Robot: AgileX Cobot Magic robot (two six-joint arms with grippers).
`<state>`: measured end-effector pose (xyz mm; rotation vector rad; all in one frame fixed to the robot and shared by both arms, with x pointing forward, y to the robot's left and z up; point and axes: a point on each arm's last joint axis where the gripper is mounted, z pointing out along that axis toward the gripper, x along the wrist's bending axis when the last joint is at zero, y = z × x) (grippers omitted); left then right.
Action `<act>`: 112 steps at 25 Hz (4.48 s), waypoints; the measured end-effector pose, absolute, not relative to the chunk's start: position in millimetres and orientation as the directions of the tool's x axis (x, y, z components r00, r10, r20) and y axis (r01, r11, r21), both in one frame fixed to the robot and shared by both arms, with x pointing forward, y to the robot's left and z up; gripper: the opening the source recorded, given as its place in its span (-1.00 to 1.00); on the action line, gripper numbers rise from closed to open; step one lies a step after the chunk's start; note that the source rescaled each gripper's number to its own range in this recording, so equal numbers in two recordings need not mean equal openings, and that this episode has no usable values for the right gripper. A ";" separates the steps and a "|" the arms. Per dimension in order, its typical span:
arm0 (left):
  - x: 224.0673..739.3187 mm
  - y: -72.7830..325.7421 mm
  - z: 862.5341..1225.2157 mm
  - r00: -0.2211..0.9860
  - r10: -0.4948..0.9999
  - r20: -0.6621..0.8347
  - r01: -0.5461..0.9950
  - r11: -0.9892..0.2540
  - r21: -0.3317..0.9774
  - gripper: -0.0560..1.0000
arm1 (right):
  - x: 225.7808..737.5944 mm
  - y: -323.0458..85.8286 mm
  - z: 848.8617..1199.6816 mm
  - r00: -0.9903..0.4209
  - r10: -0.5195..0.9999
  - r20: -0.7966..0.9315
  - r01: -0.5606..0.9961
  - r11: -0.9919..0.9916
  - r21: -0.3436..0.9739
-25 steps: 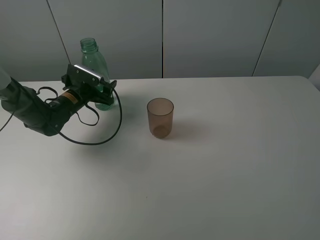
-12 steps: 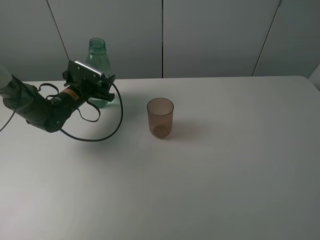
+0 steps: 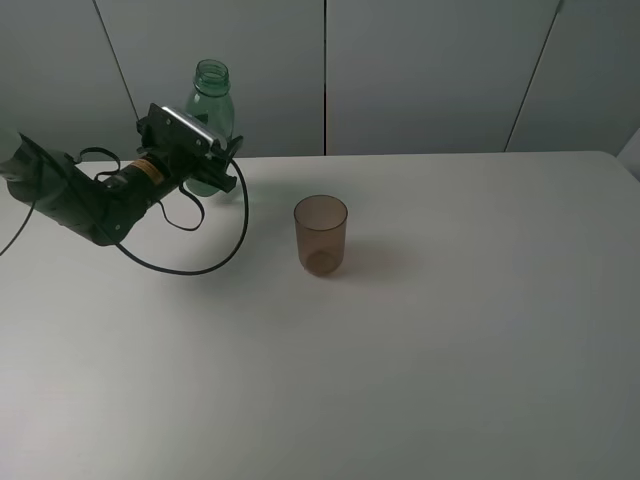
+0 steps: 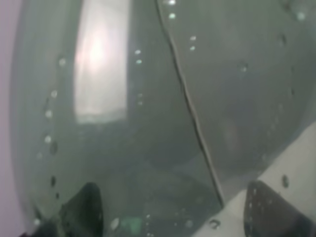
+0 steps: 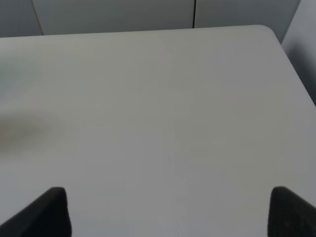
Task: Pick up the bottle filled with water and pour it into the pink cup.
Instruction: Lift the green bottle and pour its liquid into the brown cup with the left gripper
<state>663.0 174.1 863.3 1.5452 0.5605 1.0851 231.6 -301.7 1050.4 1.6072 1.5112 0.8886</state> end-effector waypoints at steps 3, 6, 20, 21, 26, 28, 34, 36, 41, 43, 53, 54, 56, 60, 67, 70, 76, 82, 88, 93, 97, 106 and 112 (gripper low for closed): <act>676.8 162.8 886.2 0.498 0.758 0.421 -0.312 -0.297 0.903 -0.87 | 231.6 -301.7 1050.4 0.064 0.998 -0.004 0.481 -0.027 0.876; 689.2 151.6 906.9 0.518 0.685 0.513 -0.421 -0.318 0.849 -0.87 | 231.6 -301.7 1050.4 0.064 0.998 -0.004 0.481 -0.027 0.876; 715.7 119.5 932.7 0.485 0.368 0.793 -0.734 -0.321 0.598 -0.87 | 231.6 -301.7 1050.4 0.064 0.998 -0.004 0.481 -0.027 0.876; 717.1 117.6 926.7 0.487 0.341 0.804 -0.745 -0.318 0.586 -0.87 | 231.6 -301.7 1050.4 0.064 0.998 -0.004 0.481 -0.027 0.876; 719.1 106.4 906.0 0.489 0.239 0.839 -0.787 -0.293 0.543 -0.87 | 231.6 -301.7 1050.4 0.064 0.998 -0.004 0.481 -0.027 0.876; 719.8 99.9 901.6 0.479 0.210 0.853 -0.807 -0.278 0.521 -0.87 | 231.6 -301.7 1050.4 0.064 0.998 -0.004 0.481 -0.027 0.876; 720.4 86.2 894.2 0.404 0.152 0.902 -0.870 -0.239 0.430 -0.87 | 231.6 -301.7 1050.4 0.064 0.998 -0.004 0.481 -0.027 0.876; 720.3 84.0 893.6 0.374 0.124 0.919 -0.890 -0.232 0.394 -0.87 | 231.6 -301.7 1050.4 0.064 0.998 -0.004 0.481 -0.027 0.876; 719.9 83.2 894.0 0.326 0.091 0.941 -0.913 -0.229 0.339 -0.87 | 231.6 -301.7 1050.4 0.064 0.998 -0.004 0.481 -0.027 0.876; 719.5 83.1 893.5 0.302 0.078 0.950 -0.922 -0.229 0.312 -0.87 | 231.6 -301.7 1050.4 0.064 0.998 -0.004 0.481 -0.027 0.876; 717.9 82.7 888.6 0.167 0.005 0.986 -0.960 -0.227 0.163 -0.87 | 231.6 -301.7 1050.4 0.064 0.998 -0.004 0.481 -0.027 0.876; 717.9 82.8 885.9 0.159 0.001 0.987 -0.961 -0.227 0.155 -0.87 | 231.6 -301.7 1050.4 0.064 0.998 -0.004 0.481 -0.027 0.876; 717.7 82.8 880.8 0.146 -0.008 0.989 -0.964 -0.227 0.141 -0.87 | 231.6 -301.7 1050.4 0.064 0.998 -0.004 0.481 -0.027 0.876; 717.2 82.9 871.2 0.133 -0.026 0.991 -0.966 -0.227 0.124 -0.87 | 231.6 -301.7 1050.4 0.064 0.998 -0.004 0.481 -0.027 0.876; 716.9 80.7 872.2 0.072 -0.038 0.997 -0.973 -0.223 0.061 -0.87 | 231.6 -301.7 1050.4 0.064 0.998 -0.004 0.481 -0.027 0.876; 718.3 80.9 874.5 0.046 -0.040 0.998 -0.974 -0.223 0.036 -0.87 | 231.6 -301.7 1050.4 0.064 0.998 -0.004 0.481 -0.027 0.876; 721.0 80.1 880.0 -0.007 -0.043 0.999 -0.975 -0.220 -0.016 -0.87 | 231.6 -301.7 1050.4 0.064 0.998 -0.004 0.481 -0.027 0.876; 721.4 79.9 881.1 -0.021 -0.045 0.999 -0.975 -0.219 -0.030 -0.87 | 231.6 -301.7 1050.4 0.064 0.998 -0.004 0.481 -0.027 0.876; 720.3 79.7 880.1 -0.027 -0.057 0.998 -0.978 -0.206 -0.038 -0.87 | 231.6 -301.7 1050.4 0.064 0.998 -0.004 0.481 -0.027 0.876; 719.8 79.6 881.4 -0.044 -0.077 0.996 -0.979 -0.197 -0.058 -0.87 | 231.6 -301.7 1050.4 0.064 0.998 -0.004 0.481 -0.027 0.876; 719.5 79.4 886.0 -0.058 -0.082 0.995 -0.979 -0.191 -0.073 -0.87 | 231.6 -301.7 1050.4 0.064 0.998 -0.004 0.481 -0.027 0.876; 718.5 79.3 885.5 -0.077 -0.100 0.992 -0.980 -0.177 -0.094 -0.87 | 231.6 -301.7 1050.4 0.064 0.998 -0.004 0.481 -0.027 0.876; 718.4 79.3 885.6 -0.085 -0.100 0.991 -0.979 -0.175 -0.102 -0.87 | 231.6 -301.7 1050.4 0.064 0.998 -0.004 0.481 -0.027 0.876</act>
